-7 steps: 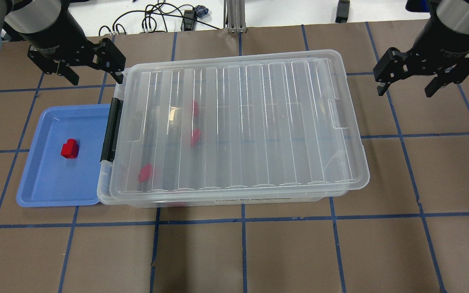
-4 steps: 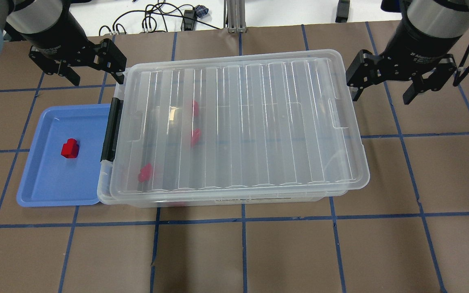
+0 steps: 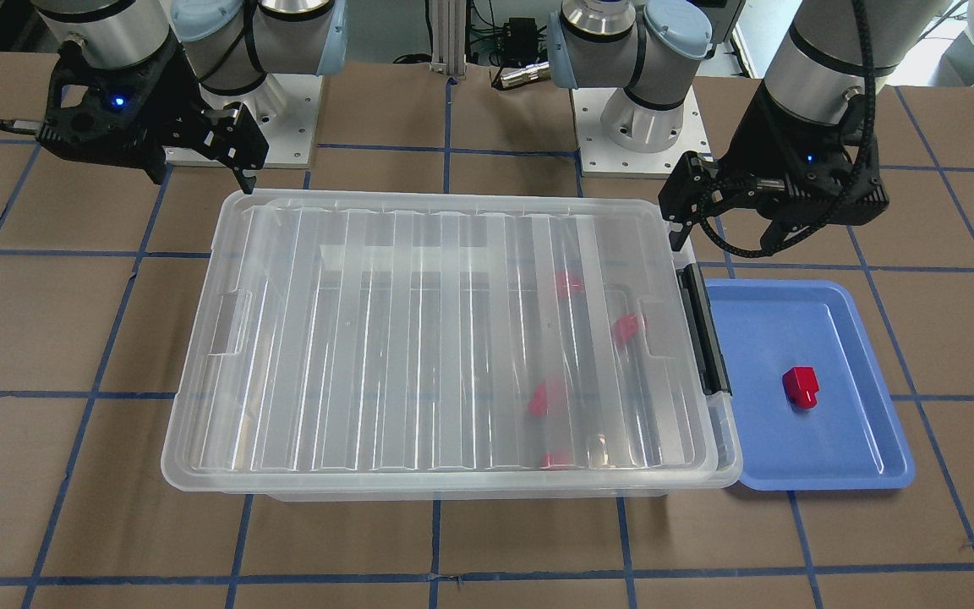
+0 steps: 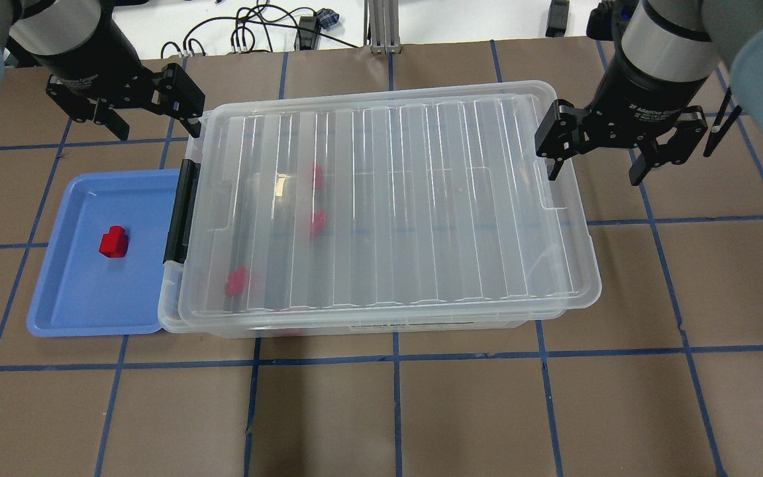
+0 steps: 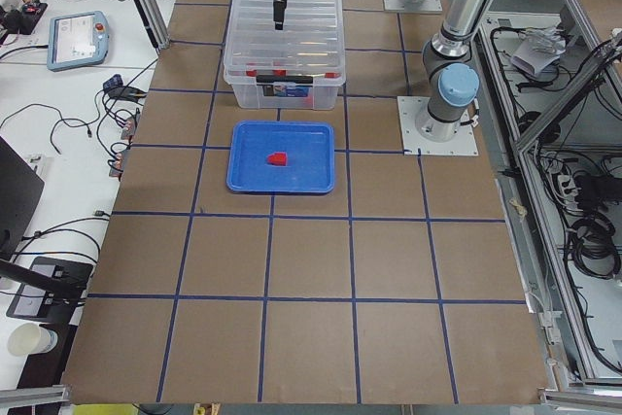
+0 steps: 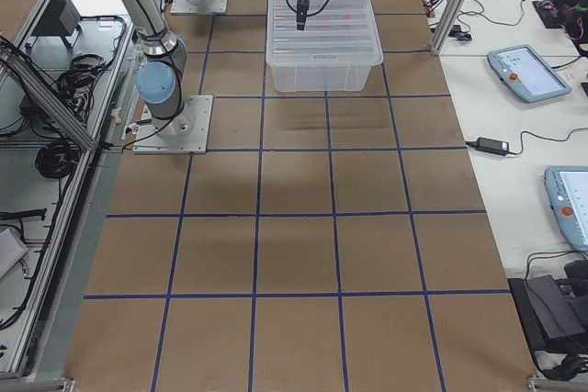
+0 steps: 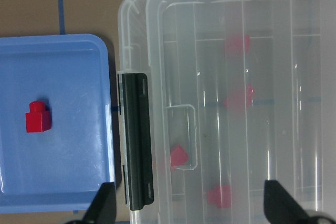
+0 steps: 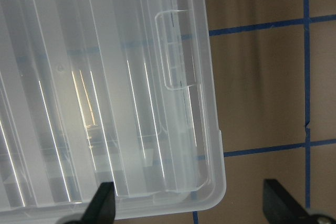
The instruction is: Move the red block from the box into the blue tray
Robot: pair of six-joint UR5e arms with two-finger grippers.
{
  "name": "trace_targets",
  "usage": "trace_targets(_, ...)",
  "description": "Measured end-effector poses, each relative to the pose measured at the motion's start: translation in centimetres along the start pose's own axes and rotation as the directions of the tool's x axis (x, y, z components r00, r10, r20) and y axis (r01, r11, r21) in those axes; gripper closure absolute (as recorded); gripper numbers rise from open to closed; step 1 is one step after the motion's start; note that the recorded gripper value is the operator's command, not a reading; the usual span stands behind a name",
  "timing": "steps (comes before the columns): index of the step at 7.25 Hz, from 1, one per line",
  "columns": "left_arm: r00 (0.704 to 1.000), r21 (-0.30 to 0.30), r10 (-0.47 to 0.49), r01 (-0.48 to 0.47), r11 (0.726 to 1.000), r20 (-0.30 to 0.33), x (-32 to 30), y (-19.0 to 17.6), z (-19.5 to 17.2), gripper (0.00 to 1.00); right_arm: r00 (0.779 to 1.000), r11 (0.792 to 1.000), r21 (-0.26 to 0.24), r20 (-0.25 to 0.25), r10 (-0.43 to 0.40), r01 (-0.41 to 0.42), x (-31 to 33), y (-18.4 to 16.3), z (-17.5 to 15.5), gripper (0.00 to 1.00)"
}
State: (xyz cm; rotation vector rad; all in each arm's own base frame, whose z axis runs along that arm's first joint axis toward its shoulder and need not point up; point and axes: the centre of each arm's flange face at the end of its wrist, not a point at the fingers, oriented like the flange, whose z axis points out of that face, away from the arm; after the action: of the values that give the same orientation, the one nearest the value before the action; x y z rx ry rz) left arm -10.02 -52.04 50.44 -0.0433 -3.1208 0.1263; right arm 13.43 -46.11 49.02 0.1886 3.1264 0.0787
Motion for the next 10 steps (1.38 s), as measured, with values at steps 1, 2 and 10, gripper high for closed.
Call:
trace_targets(1,1.0,-0.001,0.0,0.0,1.0,0.0,0.0,0.0,0.1,0.0,1.0,1.0,0.001,0.0,0.0,0.0,0.1,-0.1,0.3,0.0)
trace_targets(2,1.0,-0.003,0.0,0.0,1.0,0.0,0.0,-0.1,0.1,0.0,1.0,1.0,0.003,-0.001,0.0,0.001,0.2,-0.2,0.4,0.0)
trace_targets(10,1.0,-0.04,0.01,-0.01,0.999,-0.005,0.6,-0.2,1.2,0.0,1.0,1.0,0.0,0.001,0.003,-0.003,0.6,0.1,0.1,0.0)
